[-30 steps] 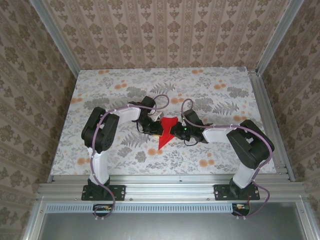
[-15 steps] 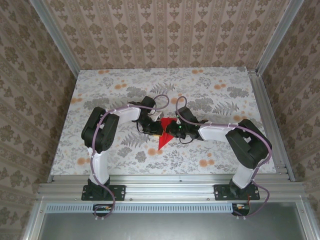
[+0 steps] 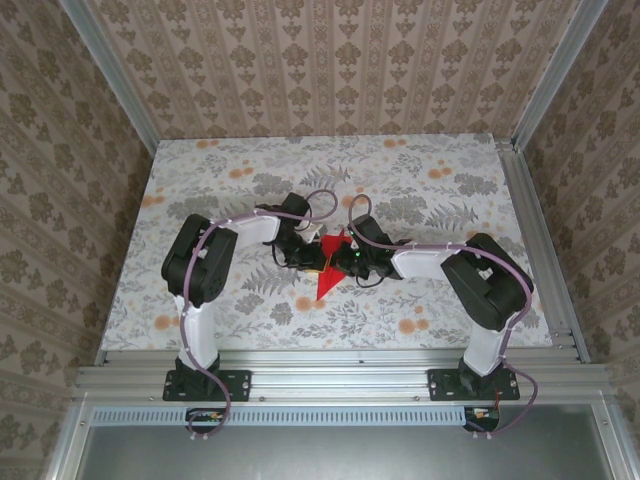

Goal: Fold a paper plane with a square sheet of paper (pick it up from the middle)
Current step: Fourth fold the wing at the center of the table.

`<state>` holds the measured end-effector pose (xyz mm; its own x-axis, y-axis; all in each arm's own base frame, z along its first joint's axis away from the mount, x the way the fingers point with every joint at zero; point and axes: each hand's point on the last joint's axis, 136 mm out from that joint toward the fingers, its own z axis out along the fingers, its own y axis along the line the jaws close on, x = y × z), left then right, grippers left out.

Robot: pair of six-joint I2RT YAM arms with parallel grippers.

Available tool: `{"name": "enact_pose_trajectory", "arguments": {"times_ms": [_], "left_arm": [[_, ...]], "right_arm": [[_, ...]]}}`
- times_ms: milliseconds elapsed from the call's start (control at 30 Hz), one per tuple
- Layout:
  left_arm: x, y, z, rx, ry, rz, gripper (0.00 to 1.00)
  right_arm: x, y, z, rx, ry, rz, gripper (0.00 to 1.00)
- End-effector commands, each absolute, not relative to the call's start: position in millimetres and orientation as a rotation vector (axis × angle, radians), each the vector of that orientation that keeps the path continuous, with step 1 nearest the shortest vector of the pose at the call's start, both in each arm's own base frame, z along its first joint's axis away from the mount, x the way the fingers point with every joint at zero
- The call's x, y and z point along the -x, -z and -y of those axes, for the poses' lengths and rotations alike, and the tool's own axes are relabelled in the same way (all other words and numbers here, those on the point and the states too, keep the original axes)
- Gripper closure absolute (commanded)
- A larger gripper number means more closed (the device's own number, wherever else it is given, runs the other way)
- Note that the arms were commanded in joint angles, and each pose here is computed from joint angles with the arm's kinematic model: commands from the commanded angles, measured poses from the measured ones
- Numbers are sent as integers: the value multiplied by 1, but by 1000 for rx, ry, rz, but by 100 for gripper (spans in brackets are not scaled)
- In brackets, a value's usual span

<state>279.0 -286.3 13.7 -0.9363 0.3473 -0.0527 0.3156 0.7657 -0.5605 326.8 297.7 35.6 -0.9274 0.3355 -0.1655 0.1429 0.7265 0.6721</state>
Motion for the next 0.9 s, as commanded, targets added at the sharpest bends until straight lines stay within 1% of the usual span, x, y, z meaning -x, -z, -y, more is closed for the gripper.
{"name": "enact_pose_trajectory", "arguments": {"times_ms": [0, 367, 633, 867], "left_arm": [[-259, 34, 254, 506, -651, 2894, 86], [-256, 34, 251, 496, -678, 2897, 87], [-258, 28, 252, 488, -706, 2912, 87], [-262, 19, 256, 461, -781, 2920, 86]], "right_arm": [[-337, -36, -303, -426, -1020, -2629, 91], [-347, -34, -299, -509, -1073, -2580, 91], [-347, -29, -299, -508, -1059, -2599, 91], [-345, -20, -297, -502, -1021, -2629, 91]]}}
